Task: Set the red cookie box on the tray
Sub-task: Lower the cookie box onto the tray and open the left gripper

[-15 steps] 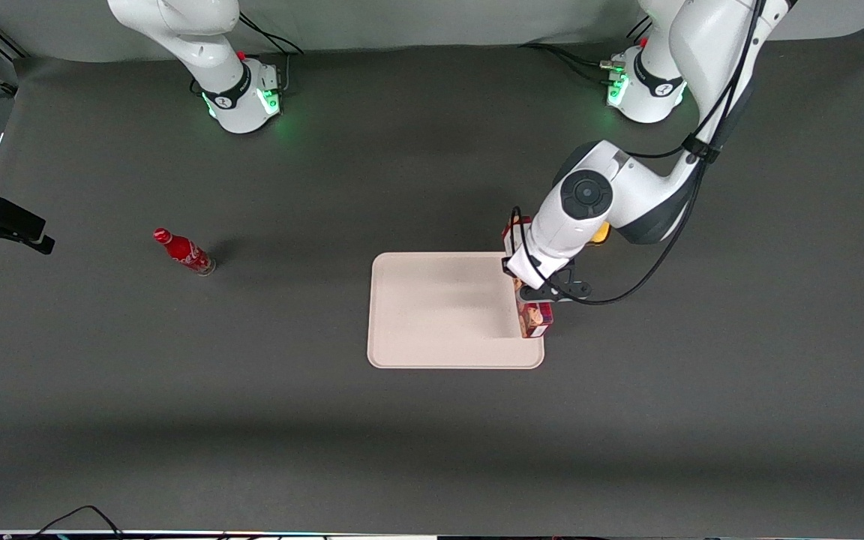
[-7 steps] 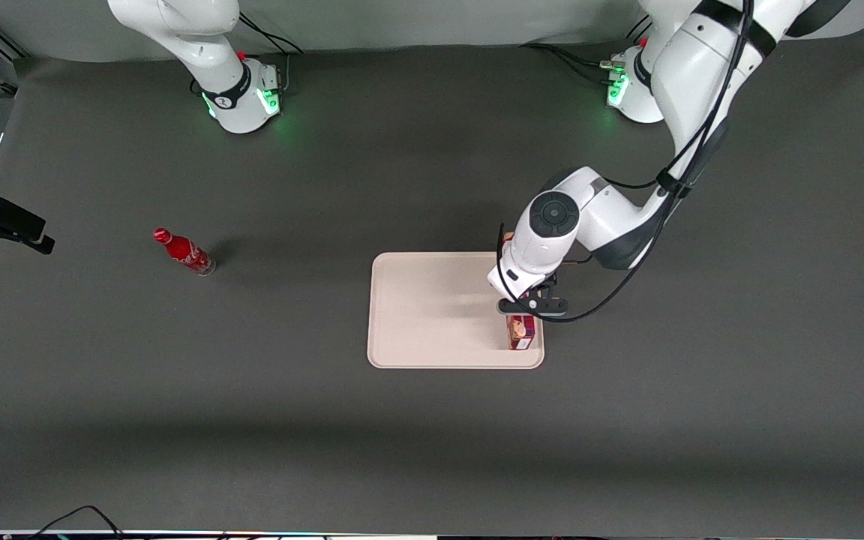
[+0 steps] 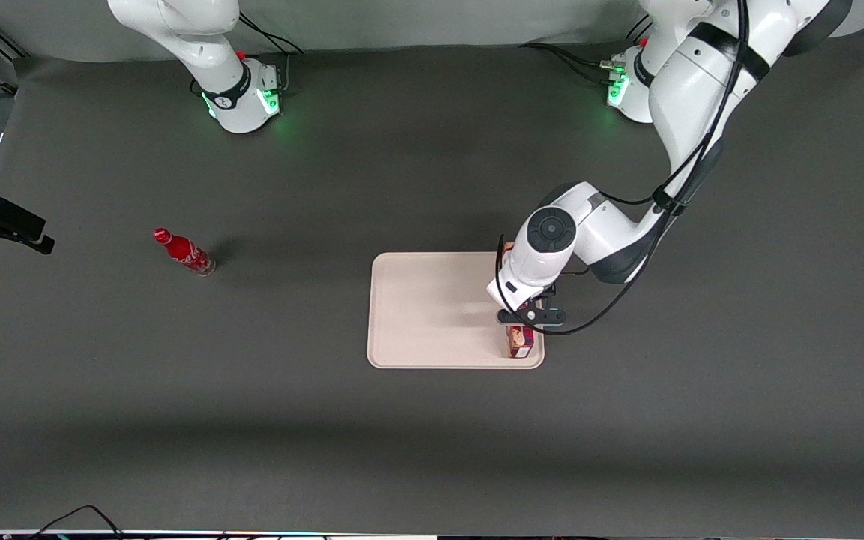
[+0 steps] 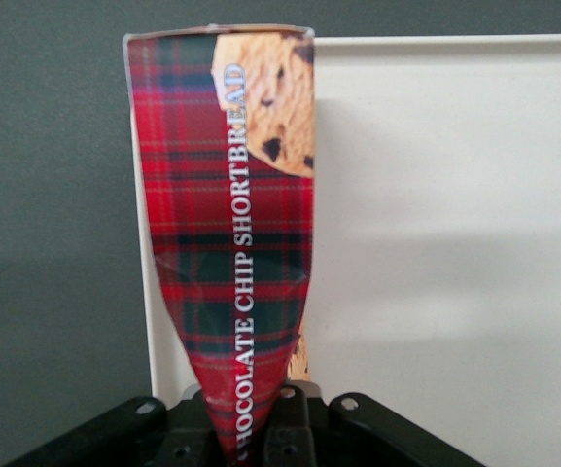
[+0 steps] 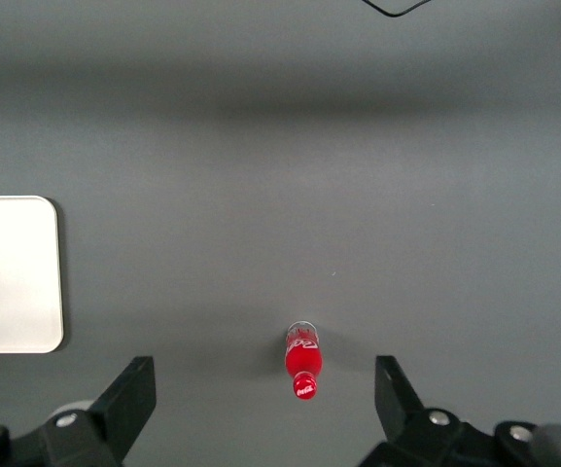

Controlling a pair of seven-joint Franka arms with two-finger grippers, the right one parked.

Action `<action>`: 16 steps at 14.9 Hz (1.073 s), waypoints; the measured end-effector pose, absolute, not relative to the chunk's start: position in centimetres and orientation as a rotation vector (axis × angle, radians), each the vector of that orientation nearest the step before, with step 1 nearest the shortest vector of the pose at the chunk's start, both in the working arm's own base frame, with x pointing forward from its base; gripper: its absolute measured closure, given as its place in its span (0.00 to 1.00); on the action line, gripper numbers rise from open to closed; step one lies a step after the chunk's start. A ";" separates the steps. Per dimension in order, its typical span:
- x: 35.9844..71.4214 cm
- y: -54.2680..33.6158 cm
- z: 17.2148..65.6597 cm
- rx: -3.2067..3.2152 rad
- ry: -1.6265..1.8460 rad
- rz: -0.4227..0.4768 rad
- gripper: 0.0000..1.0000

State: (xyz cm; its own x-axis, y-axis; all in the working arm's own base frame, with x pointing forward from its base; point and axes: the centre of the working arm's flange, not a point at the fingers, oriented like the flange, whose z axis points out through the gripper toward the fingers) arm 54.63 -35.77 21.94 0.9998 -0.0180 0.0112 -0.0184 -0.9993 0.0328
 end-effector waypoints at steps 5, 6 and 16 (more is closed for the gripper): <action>55.0 -35.8 21.6 3.110 -0.033 0.022 0.60; 55.0 -35.8 21.6 3.110 -0.034 0.024 0.50; 57.2 -34.9 28.1 3.157 -0.053 0.102 0.00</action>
State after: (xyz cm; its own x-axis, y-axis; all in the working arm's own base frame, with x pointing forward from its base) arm 57.18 -34.94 28.07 0.9973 -0.0340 0.0644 -0.0328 -0.9993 -0.0188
